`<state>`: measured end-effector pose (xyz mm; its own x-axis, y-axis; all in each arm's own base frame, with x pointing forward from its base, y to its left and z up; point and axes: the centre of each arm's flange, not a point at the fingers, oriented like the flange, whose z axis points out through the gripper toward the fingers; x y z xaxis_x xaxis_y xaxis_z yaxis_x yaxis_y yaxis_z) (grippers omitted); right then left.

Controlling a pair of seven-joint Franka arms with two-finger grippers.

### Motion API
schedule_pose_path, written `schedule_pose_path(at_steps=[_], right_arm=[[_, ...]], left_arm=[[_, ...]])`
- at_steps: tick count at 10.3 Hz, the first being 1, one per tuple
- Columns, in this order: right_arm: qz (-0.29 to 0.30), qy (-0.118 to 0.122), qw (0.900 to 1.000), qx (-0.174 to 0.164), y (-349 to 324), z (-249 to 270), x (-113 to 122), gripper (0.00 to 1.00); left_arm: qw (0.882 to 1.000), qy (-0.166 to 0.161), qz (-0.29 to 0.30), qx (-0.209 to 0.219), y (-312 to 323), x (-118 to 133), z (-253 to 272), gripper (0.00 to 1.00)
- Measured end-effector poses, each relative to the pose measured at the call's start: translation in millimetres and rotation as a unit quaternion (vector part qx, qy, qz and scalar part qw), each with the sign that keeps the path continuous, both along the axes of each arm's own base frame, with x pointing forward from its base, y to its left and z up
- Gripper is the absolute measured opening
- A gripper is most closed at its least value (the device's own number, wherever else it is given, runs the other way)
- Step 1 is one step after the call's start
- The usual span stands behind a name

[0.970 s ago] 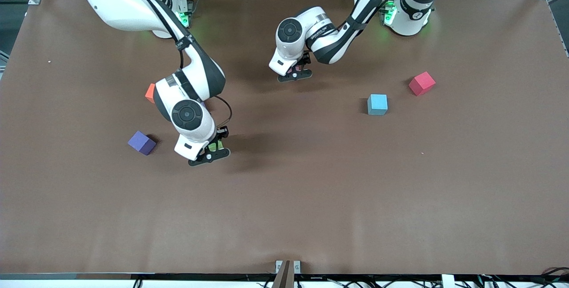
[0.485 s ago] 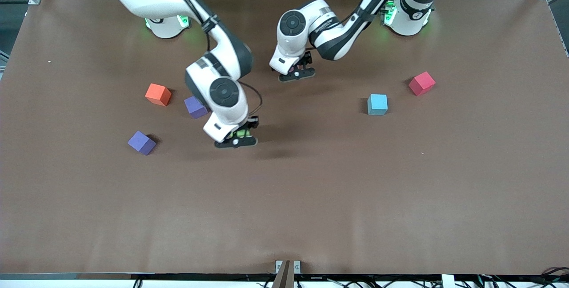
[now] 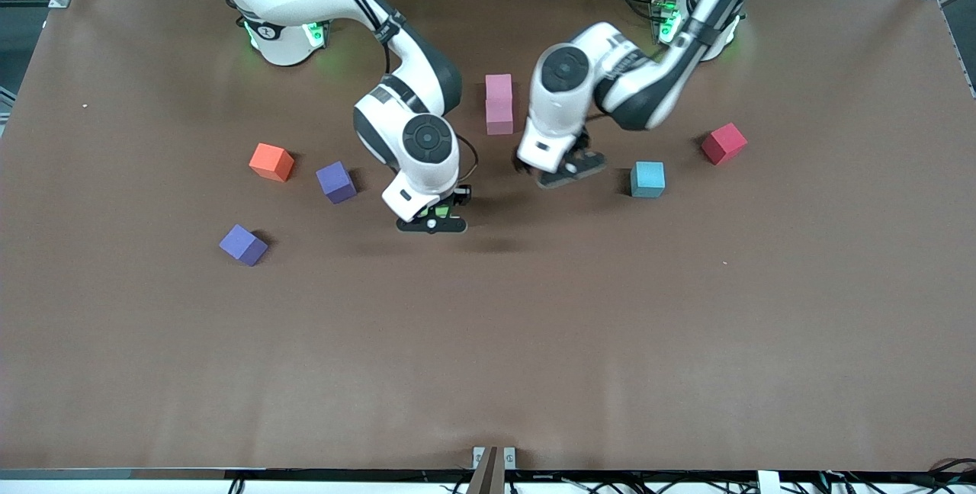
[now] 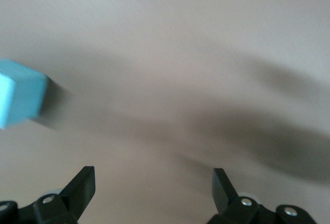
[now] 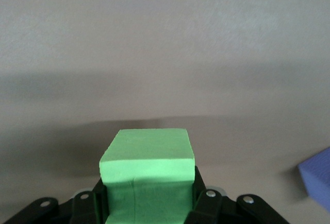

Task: Arrange blocks into number 1

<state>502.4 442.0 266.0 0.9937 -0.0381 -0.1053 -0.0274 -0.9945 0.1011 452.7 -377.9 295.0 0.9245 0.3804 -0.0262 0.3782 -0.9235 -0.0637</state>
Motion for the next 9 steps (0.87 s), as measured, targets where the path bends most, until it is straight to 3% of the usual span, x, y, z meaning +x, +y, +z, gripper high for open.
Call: schedule_pose_path(at_steps=[3, 5, 6, 9], right_arm=[[-0.031, 0.001, 1.0, -0.002, 43.9, -9.7, -36.8, 0.6], [-0.034, 0.002, 0.999, -0.003, 71.1, -18.2, -62.7, 0.6], [-0.031, 0.006, 1.0, 0.0, 81.5, -19.5, -73.9, 0.6], [-0.02, 0.02, 0.999, 0.014, 101.7, -15.7, -97.9, 0.6]], left_arm=[[0.998, 0.002, 0.054, 0.021, 120.3, 73.0, 11.2, 1.0], [0.995, 0.009, 0.093, 0.028, 207.5, 105.4, 8.1, 1.0], [0.994, 0.017, 0.097, 0.037, 227.3, 106.4, 1.1, 1.0], [0.994, 0.053, 0.071, 0.064, 225.0, 72.0, -31.6, 1.0]])
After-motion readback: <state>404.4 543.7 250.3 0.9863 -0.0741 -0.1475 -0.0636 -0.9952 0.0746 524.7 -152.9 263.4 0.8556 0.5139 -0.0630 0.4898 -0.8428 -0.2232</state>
